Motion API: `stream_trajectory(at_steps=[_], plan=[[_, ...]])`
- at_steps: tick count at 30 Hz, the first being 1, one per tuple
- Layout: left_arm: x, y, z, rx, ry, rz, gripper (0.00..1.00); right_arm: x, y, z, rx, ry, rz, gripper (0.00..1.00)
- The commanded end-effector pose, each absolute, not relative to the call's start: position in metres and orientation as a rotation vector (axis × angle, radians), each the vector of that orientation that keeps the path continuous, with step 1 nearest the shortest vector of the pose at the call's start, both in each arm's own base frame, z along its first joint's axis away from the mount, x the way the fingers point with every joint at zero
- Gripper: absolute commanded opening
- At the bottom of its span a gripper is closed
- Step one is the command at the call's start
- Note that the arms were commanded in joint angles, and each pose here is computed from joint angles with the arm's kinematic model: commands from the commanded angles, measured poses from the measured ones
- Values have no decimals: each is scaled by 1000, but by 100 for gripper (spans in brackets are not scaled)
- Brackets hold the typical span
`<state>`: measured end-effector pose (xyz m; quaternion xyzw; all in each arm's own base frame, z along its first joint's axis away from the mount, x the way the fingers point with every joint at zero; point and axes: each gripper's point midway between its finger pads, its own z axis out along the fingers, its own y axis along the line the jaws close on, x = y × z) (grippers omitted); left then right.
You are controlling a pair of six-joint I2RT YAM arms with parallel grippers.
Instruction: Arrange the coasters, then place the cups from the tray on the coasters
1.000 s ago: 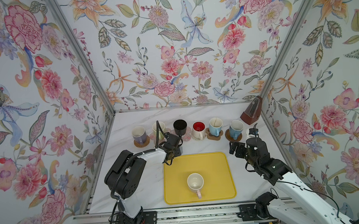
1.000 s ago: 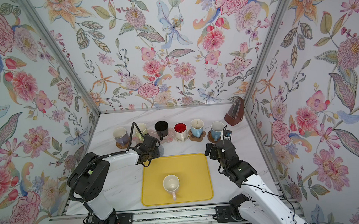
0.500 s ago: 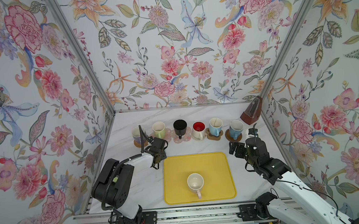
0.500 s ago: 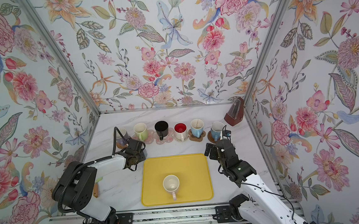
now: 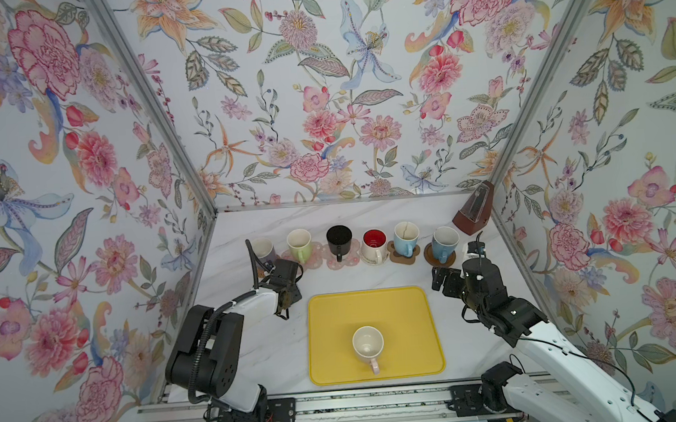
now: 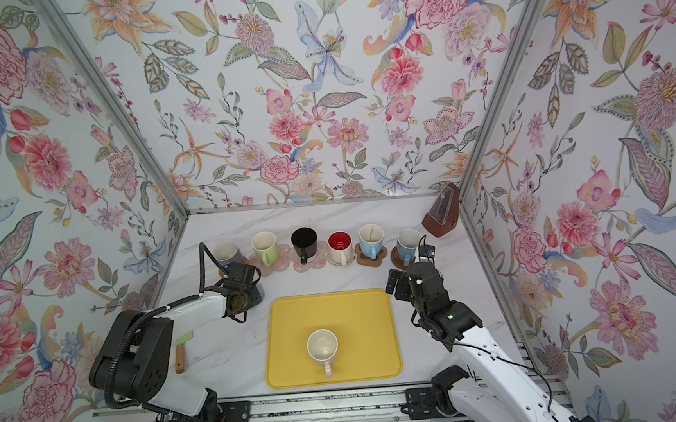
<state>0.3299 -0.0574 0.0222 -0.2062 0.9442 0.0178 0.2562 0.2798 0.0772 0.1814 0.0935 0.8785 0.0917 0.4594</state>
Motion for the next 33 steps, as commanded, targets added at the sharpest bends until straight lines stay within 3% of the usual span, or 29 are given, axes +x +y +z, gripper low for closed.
stream_trajectory(at_steps=[1,19,33], plan=[[286,-28,-2,-646,2718,250,40,280,76,181,214,2164,221,99],[284,28,2,-936,2647,188,40,283,78,195,181,2129,259,99],[320,80,-1,-1104,2571,152,39,280,74,200,199,2111,290,99]])
